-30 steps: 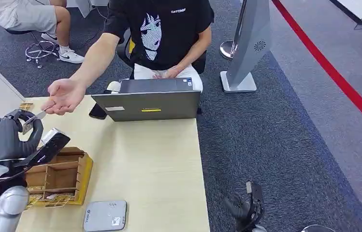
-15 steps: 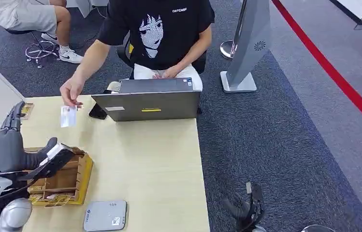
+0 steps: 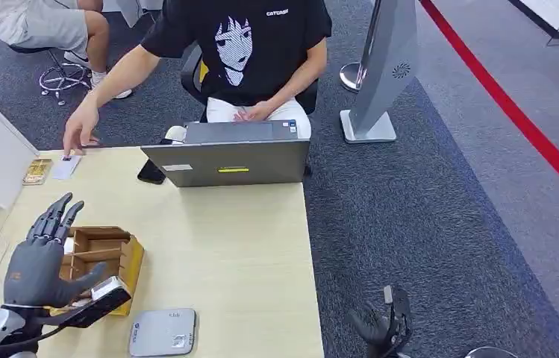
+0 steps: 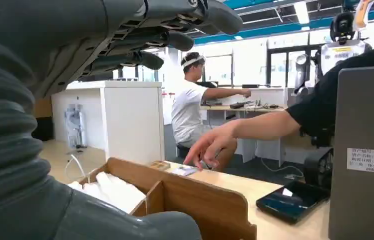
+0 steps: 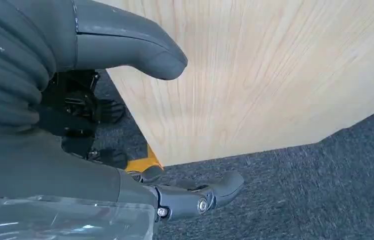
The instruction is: Pass the card to the sensor for recognition and then transmit it.
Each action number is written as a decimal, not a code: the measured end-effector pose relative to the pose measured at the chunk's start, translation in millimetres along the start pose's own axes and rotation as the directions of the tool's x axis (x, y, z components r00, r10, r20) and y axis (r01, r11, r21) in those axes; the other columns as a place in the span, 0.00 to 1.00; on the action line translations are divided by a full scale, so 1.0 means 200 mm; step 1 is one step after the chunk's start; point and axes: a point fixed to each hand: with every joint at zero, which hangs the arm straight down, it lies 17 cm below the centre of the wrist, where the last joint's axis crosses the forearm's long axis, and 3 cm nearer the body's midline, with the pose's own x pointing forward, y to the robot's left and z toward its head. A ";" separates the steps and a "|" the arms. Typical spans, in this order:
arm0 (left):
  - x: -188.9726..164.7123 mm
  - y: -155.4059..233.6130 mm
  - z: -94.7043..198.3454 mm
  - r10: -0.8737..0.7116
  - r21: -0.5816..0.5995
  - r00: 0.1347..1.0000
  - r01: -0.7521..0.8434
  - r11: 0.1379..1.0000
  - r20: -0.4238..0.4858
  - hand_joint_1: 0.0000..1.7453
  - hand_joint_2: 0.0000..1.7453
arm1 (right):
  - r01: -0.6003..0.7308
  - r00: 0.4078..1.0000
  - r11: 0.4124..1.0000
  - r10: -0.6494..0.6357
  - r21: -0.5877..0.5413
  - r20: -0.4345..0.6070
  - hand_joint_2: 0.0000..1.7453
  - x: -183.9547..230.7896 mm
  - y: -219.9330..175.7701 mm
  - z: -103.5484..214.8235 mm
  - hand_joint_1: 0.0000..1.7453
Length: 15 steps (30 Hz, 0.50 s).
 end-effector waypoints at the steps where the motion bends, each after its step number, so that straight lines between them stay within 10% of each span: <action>1: 0.00 0.00 0.01 -0.001 -0.003 1.000 0.001 1.000 0.001 0.00 1.00 | 0.000 1.000 1.000 0.000 0.000 0.000 1.00 0.00 0.00 0.00 0.00; 15: -0.06 -0.29 0.36 -0.041 -0.219 0.997 0.025 0.976 -0.067 0.00 1.00 | 0.011 1.000 1.000 -0.010 -0.011 0.013 1.00 0.01 -0.03 0.02 0.00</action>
